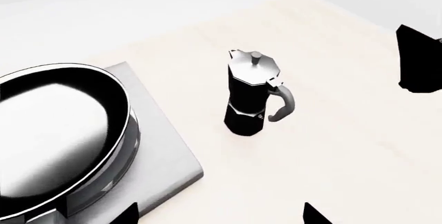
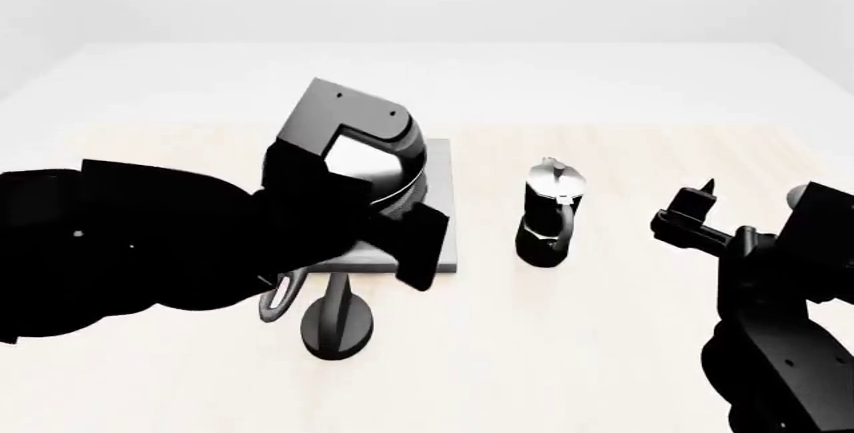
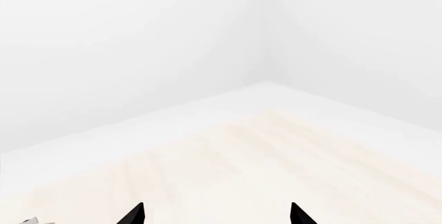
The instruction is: Turn on the stove and put the frying pan on it.
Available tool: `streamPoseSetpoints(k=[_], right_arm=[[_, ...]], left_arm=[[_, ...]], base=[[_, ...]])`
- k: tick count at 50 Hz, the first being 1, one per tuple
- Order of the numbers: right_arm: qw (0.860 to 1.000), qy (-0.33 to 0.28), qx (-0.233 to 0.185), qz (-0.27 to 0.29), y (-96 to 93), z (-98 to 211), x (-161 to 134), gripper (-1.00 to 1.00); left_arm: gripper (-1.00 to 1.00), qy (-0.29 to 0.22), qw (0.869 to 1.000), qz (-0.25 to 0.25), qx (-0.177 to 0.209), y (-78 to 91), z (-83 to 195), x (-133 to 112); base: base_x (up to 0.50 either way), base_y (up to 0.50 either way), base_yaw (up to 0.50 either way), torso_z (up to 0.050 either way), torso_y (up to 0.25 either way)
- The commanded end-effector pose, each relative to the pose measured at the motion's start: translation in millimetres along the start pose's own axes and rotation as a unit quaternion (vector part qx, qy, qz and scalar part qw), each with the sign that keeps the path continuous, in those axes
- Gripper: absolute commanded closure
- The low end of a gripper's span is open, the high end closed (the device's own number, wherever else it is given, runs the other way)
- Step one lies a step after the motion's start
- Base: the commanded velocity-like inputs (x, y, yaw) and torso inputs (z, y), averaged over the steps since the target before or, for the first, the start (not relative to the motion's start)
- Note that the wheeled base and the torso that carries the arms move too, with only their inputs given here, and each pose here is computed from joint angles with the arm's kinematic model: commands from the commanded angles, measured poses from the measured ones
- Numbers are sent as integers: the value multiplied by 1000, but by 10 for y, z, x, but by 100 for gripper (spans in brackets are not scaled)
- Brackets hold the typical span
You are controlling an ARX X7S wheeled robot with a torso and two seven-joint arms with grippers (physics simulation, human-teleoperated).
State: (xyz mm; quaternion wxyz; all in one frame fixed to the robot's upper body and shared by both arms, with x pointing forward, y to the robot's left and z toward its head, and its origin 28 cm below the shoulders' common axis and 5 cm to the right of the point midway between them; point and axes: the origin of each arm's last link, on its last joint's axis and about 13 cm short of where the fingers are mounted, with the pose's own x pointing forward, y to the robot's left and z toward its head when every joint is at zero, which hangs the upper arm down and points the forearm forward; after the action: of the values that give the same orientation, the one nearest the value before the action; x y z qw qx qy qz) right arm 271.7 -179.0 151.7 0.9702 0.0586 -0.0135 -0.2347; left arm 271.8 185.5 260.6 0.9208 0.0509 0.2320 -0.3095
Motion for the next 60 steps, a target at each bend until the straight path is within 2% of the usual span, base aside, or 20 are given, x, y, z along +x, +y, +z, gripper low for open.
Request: streamPoseSetpoints(k=[1,11,14,19,23,30,38,47,54,60], right_arm=[[1000,-1,0,3,2,2,-10,-100],[1000,-9,2,15,12,21,-38,-100],[998,-44,9,51,39,92,-118,-100],[991,-97,-11,95,141,263,-232,-100],[985,-124,-29,116,216,425,-259,-100],[978,-140,-33,151,283,522,-297,-100],[975,-153,-35,159,296,560,-339,-100],[961,-204,-40,183,299,587,-430,-100],[947,-250,-27,198,288,665,-520,-100],[943,-265,-20,201,282,724,-563,-100]], left_arm=[[-100,-1,1000,-15,13,-32,-44,47],[-100,-5,999,-28,27,-68,-73,74],[-100,-6,999,-30,30,-79,-81,80],[-100,-5,999,-30,33,-87,-77,88],[-100,-4,999,-29,34,-80,-81,98],[-100,-2,999,-31,32,-62,-99,133],[-100,-3,999,-32,38,-76,-93,126],[-100,-6,999,-33,40,-76,-92,131],[-100,-2,999,-31,41,-75,-95,138],[-100,-2,999,-32,41,-74,-99,146]], base=[[0,0,0,0,0],[0,0,0,0,0],[0,0,0,0,0],[0,0,0,0,0],[0,0,0,0,0],[0,0,0,0,0],[0,0,0,0,0],[0,0,0,0,0],[0,0,0,0,0],[0,0,0,0,0]])
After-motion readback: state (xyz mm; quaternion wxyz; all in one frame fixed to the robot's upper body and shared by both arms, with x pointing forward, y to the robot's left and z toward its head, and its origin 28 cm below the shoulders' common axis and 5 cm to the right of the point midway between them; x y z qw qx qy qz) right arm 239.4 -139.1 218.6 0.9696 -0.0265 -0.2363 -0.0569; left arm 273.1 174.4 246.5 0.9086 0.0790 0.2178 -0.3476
